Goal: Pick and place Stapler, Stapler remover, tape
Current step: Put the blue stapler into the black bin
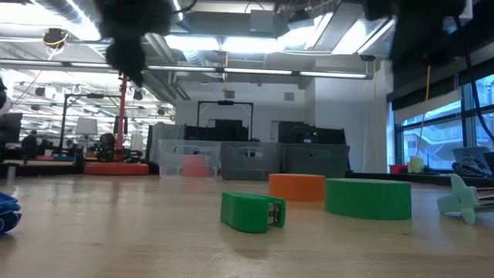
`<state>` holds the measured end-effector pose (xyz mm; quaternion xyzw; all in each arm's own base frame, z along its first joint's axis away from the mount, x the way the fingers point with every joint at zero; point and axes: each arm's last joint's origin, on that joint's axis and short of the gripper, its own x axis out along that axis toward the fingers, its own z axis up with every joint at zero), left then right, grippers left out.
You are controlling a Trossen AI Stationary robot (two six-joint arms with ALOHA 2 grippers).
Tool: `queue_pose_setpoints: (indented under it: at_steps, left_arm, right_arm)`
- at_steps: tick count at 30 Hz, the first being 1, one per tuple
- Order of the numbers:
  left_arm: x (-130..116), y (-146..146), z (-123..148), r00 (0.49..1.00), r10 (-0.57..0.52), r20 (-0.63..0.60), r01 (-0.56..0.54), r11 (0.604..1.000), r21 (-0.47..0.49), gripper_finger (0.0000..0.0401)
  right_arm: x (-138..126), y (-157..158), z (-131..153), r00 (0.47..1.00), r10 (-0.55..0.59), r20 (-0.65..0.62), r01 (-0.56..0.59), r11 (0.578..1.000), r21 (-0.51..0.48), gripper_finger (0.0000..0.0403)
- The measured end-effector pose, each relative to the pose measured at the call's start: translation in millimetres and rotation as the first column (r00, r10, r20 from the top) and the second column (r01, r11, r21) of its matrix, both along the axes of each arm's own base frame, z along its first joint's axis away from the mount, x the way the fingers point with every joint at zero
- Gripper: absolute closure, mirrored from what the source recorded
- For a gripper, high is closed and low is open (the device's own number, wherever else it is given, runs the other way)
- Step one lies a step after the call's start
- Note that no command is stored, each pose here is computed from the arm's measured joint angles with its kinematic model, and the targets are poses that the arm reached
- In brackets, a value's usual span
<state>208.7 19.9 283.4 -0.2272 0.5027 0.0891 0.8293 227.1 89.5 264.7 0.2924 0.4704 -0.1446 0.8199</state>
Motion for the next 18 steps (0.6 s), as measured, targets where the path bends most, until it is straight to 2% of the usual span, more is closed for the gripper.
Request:
queue_pose_setpoints:
  at_steps: [4,7,12,15,18]
  left_arm:
    - [1,-32,-22,0.997,-0.075,-0.018,0.072,0.988,-0.135,0.0096]
    - [5,-64,-31,0.991,-0.122,0.054,0.13,0.975,-0.18,0.0096]
    - [9,-115,-38,0.953,-0.151,0.263,0.19,0.974,-0.128,0.0096]
    - [8,-144,-46,0.933,-0.199,0.3,0.234,0.969,-0.083,0.0096]
    - [11,-169,-63,0.925,-0.256,0.281,0.288,0.955,-0.078,0.0096]
  right_arm:
    - [5,-11,-2,0.992,-0.111,0.059,0.12,0.977,-0.176,0.0319]
    - [5,-26,2,0.975,-0.198,0.1,0.217,0.944,-0.248,0.0319]
    - [8,-50,8,0.947,-0.29,0.142,0.316,0.92,-0.232,0.0319]
    - [13,-60,11,0.95,-0.27,0.159,0.301,0.927,-0.225,0.0319]
    - [17,-68,13,0.956,-0.239,0.173,0.274,0.937,-0.218,0.0319]
